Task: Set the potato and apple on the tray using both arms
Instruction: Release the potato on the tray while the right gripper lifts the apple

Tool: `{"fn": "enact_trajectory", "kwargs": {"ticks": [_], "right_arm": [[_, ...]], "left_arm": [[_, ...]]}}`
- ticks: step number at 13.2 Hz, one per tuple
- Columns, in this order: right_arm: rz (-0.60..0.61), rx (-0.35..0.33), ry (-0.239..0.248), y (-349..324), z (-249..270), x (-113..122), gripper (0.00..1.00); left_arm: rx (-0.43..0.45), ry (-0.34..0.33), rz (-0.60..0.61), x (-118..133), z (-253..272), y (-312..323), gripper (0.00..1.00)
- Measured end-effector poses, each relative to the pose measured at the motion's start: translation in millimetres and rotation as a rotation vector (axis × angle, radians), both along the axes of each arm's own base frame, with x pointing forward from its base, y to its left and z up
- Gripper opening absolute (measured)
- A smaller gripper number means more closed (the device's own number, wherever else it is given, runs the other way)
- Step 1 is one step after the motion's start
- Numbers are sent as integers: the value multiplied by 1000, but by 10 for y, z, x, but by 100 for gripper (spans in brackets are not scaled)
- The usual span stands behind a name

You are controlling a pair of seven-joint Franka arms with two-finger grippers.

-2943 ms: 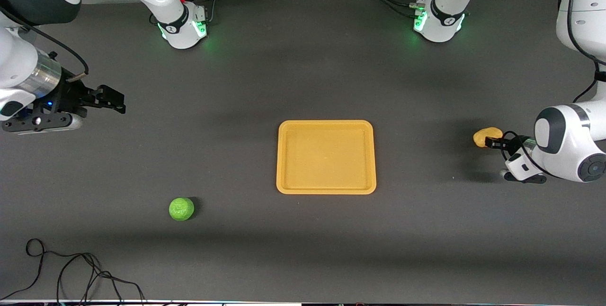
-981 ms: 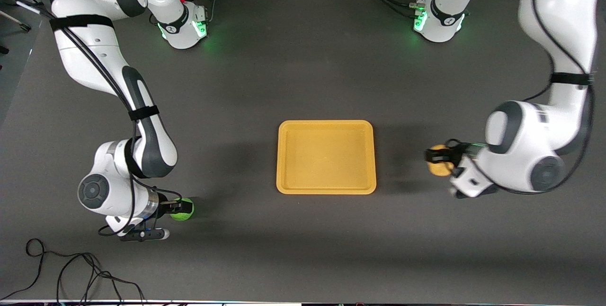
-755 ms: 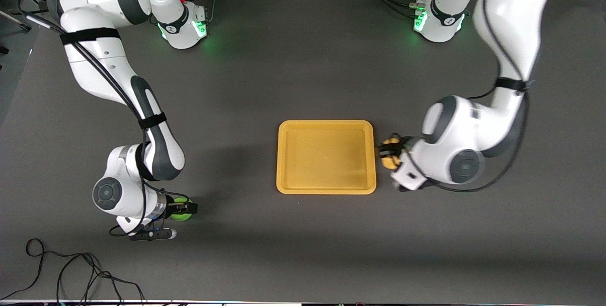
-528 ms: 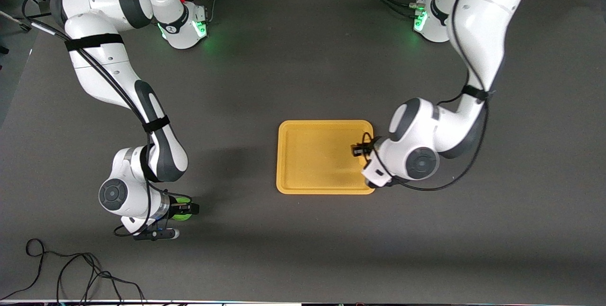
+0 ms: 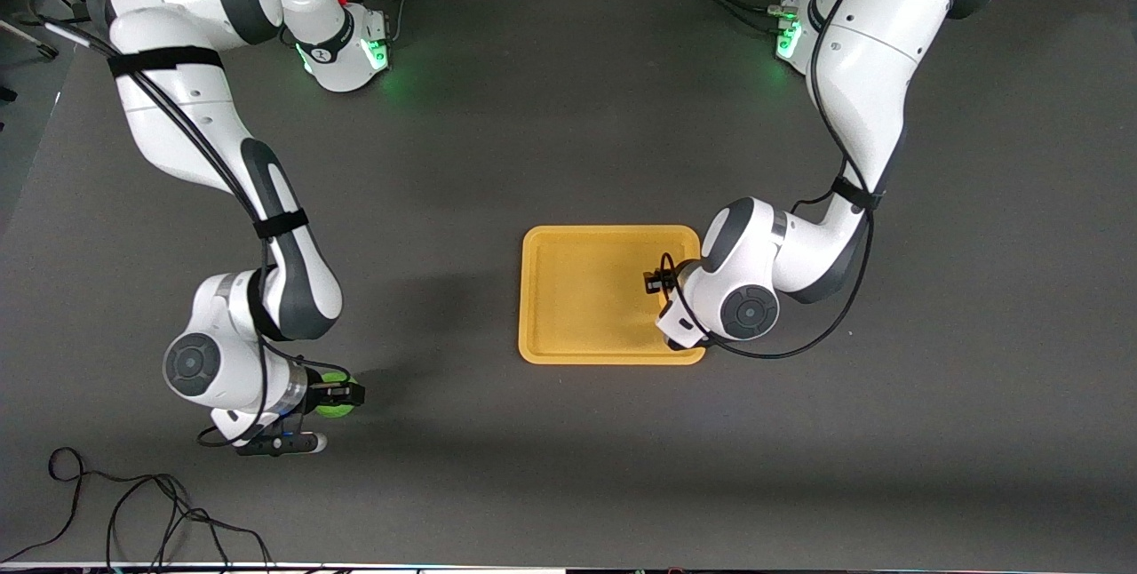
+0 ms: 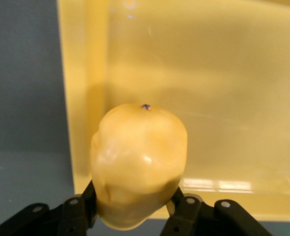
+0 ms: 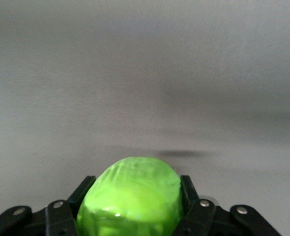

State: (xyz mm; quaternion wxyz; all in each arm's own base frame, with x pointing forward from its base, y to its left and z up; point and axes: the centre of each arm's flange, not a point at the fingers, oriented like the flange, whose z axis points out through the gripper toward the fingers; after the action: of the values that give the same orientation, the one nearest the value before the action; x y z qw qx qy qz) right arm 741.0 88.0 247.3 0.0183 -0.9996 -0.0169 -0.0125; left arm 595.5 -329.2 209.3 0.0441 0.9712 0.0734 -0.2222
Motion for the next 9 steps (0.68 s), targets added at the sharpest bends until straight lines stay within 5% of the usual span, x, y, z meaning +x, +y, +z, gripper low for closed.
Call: {"fn": "enact_trajectory", "kwargs": {"ticks": [4,9], "right_arm": [[11,6,22,9,1086,-95,75],[31,11,67,-27,2311,-529,75]], "left_arm": [[23,7,-8,3,-159,60,56],[28,-4,-17,19,-155,45,100]]}}
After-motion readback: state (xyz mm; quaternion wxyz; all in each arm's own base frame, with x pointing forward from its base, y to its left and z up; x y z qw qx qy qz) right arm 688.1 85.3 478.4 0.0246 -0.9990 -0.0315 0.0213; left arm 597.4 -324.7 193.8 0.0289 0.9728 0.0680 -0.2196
